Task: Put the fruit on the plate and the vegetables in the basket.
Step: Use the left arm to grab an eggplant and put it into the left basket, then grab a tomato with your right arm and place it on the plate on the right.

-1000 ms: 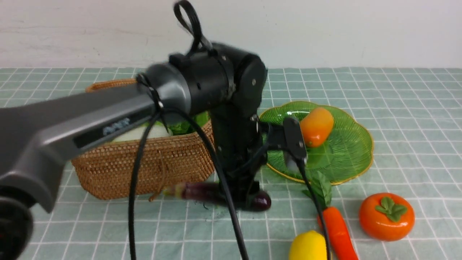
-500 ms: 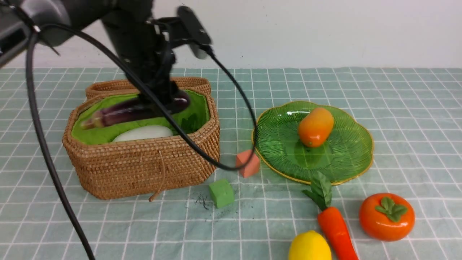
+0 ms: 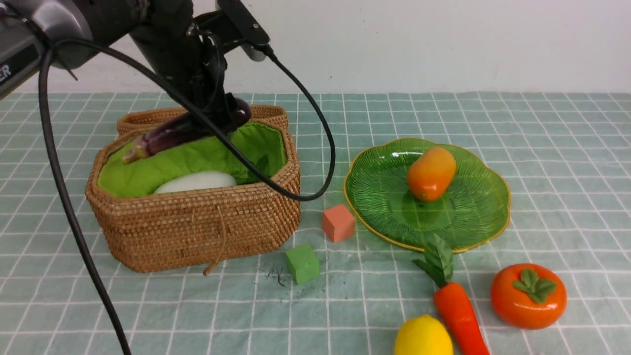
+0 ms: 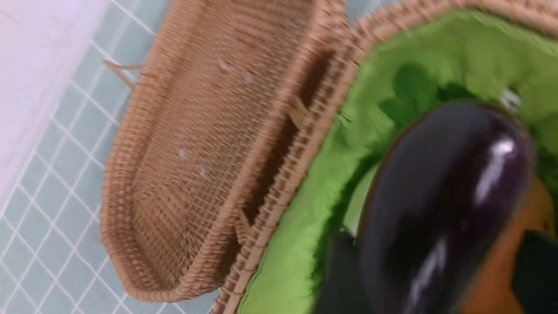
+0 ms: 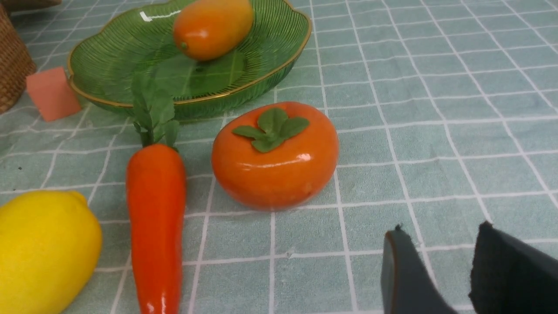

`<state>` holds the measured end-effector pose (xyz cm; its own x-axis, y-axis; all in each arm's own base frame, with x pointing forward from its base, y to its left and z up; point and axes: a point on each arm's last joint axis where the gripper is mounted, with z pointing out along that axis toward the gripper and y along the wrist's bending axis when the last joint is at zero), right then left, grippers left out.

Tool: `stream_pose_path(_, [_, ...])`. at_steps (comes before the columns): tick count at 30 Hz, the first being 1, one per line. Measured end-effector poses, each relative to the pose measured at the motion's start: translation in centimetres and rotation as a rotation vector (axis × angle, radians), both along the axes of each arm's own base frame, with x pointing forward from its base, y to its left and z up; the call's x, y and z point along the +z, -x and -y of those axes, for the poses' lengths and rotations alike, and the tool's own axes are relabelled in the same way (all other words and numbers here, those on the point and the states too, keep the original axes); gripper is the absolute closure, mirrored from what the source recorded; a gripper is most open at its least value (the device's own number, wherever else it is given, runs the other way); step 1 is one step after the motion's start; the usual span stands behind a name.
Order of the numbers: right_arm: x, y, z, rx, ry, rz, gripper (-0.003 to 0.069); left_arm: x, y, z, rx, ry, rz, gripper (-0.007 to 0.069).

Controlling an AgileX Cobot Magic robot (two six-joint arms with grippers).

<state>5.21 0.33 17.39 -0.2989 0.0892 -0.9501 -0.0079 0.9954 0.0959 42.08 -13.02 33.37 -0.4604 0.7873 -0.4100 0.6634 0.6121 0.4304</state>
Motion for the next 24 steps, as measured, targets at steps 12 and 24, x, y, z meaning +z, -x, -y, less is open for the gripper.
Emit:
stream_pose_path(12, [0.0, 0.0, 0.0, 0.000, 0.000, 0.000, 0.0418, 1.1, 2.7, -0.4, 0.032, 0.026, -0.173, 0.0017])
stream_pose_path(24, [0.0, 0.0, 0.0, 0.000, 0.000, 0.000, 0.0418, 17.8, 17.6, -5.5, 0.141, 0.291, 0.245, 0.0315])
